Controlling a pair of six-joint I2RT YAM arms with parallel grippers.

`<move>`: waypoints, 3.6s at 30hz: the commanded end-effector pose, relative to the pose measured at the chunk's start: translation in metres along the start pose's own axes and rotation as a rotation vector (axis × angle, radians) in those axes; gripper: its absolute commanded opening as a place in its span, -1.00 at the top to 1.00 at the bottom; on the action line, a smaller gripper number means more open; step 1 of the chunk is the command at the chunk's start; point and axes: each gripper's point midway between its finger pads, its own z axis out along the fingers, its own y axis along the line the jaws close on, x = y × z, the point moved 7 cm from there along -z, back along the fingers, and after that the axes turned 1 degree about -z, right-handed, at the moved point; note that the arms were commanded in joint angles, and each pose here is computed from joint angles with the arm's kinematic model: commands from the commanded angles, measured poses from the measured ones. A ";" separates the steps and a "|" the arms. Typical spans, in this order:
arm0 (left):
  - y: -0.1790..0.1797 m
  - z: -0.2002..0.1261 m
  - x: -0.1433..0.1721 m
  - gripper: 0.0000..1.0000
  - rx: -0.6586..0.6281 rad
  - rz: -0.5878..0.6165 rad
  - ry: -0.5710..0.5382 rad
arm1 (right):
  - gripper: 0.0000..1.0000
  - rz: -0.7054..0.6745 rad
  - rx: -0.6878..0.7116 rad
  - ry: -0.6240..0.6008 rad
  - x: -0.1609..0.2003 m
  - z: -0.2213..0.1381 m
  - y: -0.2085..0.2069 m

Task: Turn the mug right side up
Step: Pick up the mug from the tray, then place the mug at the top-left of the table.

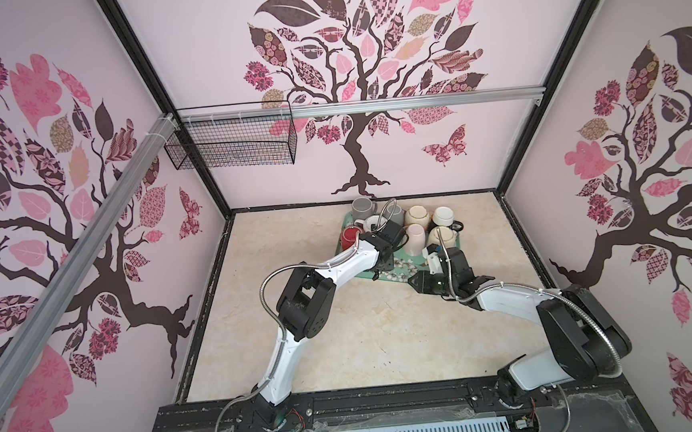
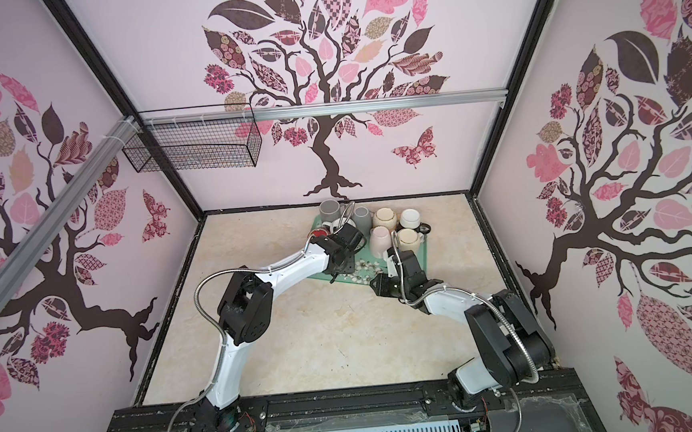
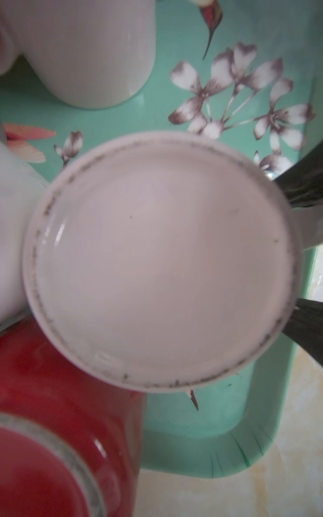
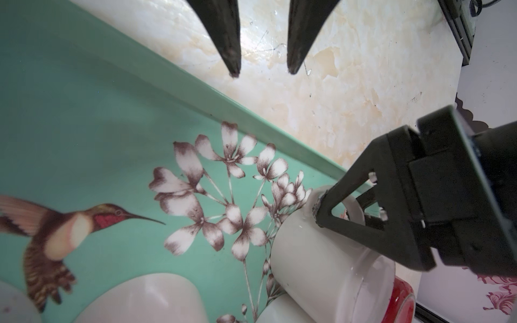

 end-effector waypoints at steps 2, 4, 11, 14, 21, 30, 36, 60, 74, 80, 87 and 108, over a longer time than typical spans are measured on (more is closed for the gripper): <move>0.007 -0.012 -0.015 0.17 -0.025 -0.036 -0.064 | 0.36 -0.015 -0.028 -0.016 -0.001 -0.007 0.006; 0.007 -0.013 -0.014 0.34 -0.015 -0.037 -0.066 | 0.37 -0.012 -0.032 -0.010 0.000 -0.006 0.006; 0.013 -0.020 -0.009 0.90 0.000 -0.029 -0.070 | 0.36 0.002 -0.050 0.000 0.001 -0.005 0.007; 0.015 -0.027 -0.006 1.00 0.012 -0.029 -0.077 | 0.33 0.019 -0.060 0.003 0.002 -0.005 0.008; 0.023 -0.049 -0.001 1.00 0.121 -0.049 -0.153 | 0.26 0.121 -0.158 -0.004 0.004 -0.008 0.016; 0.051 -0.047 0.003 1.00 0.612 -0.286 -0.216 | 0.19 0.353 -0.380 -0.041 0.000 -0.012 0.029; 0.046 -0.059 -0.006 1.00 0.860 -0.313 -0.260 | 0.12 0.443 -0.489 -0.085 -0.016 -0.013 0.034; 0.041 -0.085 -0.027 1.00 1.242 -0.445 -0.281 | 0.01 0.628 -0.777 -0.121 -0.065 0.005 0.048; 0.042 -0.098 -0.027 1.00 1.304 -0.466 -0.277 | 0.19 0.650 -0.788 -0.136 -0.089 0.016 0.054; 0.041 -0.100 -0.028 1.00 1.339 -0.486 -0.279 | 0.23 0.647 -0.791 -0.139 -0.092 0.015 0.057; 0.041 -0.101 -0.029 1.00 1.352 -0.486 -0.280 | 0.25 0.652 -0.769 -0.128 -0.091 0.018 0.056; 0.035 -0.106 -0.030 1.00 1.403 -0.451 -0.239 | 0.62 0.681 -0.892 -0.049 -0.098 0.026 0.077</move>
